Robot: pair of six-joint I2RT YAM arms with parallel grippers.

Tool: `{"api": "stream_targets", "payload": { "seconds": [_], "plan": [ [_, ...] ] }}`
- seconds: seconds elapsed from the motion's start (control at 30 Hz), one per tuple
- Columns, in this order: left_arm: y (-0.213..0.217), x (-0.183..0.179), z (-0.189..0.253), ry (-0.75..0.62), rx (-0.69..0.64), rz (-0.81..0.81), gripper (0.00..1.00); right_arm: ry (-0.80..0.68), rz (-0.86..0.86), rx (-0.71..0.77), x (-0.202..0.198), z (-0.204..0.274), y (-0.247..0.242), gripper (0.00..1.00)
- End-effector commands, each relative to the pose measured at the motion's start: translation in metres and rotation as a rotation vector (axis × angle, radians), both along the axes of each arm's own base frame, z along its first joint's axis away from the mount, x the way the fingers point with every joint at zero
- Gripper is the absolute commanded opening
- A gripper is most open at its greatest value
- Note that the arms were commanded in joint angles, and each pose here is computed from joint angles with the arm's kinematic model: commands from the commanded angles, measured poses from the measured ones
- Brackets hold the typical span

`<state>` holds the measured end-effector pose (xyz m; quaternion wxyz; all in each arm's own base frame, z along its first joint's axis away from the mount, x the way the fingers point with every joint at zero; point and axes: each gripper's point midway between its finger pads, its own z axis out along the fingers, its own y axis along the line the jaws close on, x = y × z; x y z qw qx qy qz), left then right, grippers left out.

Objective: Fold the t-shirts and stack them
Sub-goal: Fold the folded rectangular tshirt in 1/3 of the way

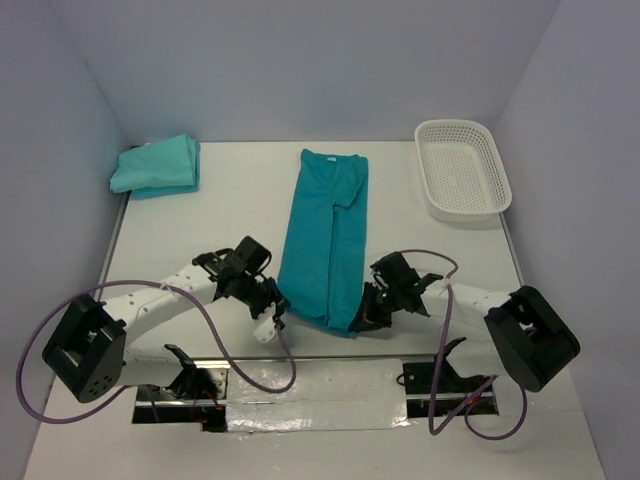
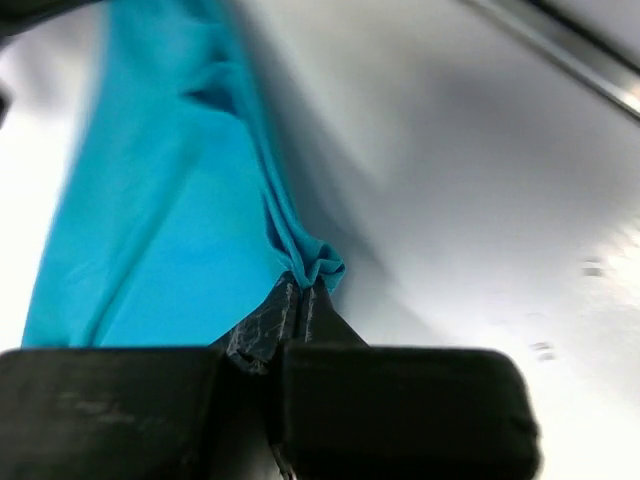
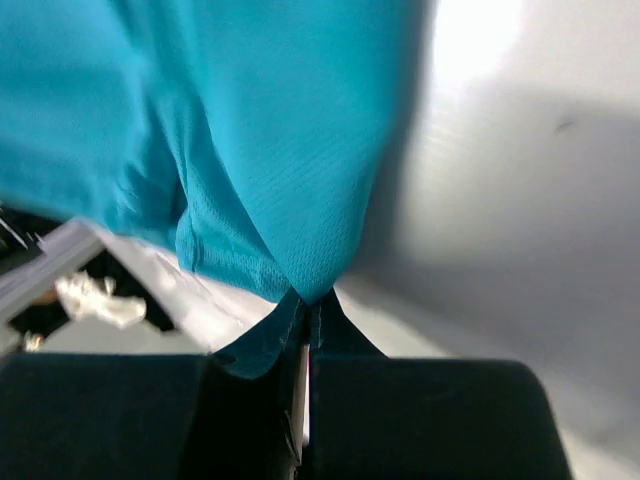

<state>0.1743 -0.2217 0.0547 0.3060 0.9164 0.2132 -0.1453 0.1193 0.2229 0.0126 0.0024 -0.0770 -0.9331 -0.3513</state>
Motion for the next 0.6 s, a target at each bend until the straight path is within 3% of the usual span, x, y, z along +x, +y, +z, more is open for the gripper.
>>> {"api": "stream_targets", "payload": {
  "seconds": [0.0, 0.17, 0.33, 0.47, 0.57],
  "plan": [
    [-0.018, -0.002, 0.047, 0.223, -0.087, 0.166, 0.0, -0.136, -0.047, -0.101, 0.036, 0.026, -0.015, 0.0],
    [-0.017, 0.02, 0.081, 0.468, -0.084, 0.434, 0.0, -0.32, -0.111, -0.084, 0.103, 0.093, -0.026, 0.0],
    [-0.026, 0.082, 0.096, 0.546, -0.128, 0.683, 0.0, -0.405, -0.215, -0.082, 0.179, 0.127, -0.051, 0.0],
    [-0.031, 0.136, 0.098, 0.602, -0.147, 0.812, 0.0, -0.426, -0.243, -0.1, 0.235, 0.137, -0.057, 0.0],
    [-0.033, 0.189, 0.102, 0.641, -0.195, 0.895, 0.0, -0.378, -0.241, -0.104, 0.262, 0.118, -0.053, 0.0]
  ]
}}
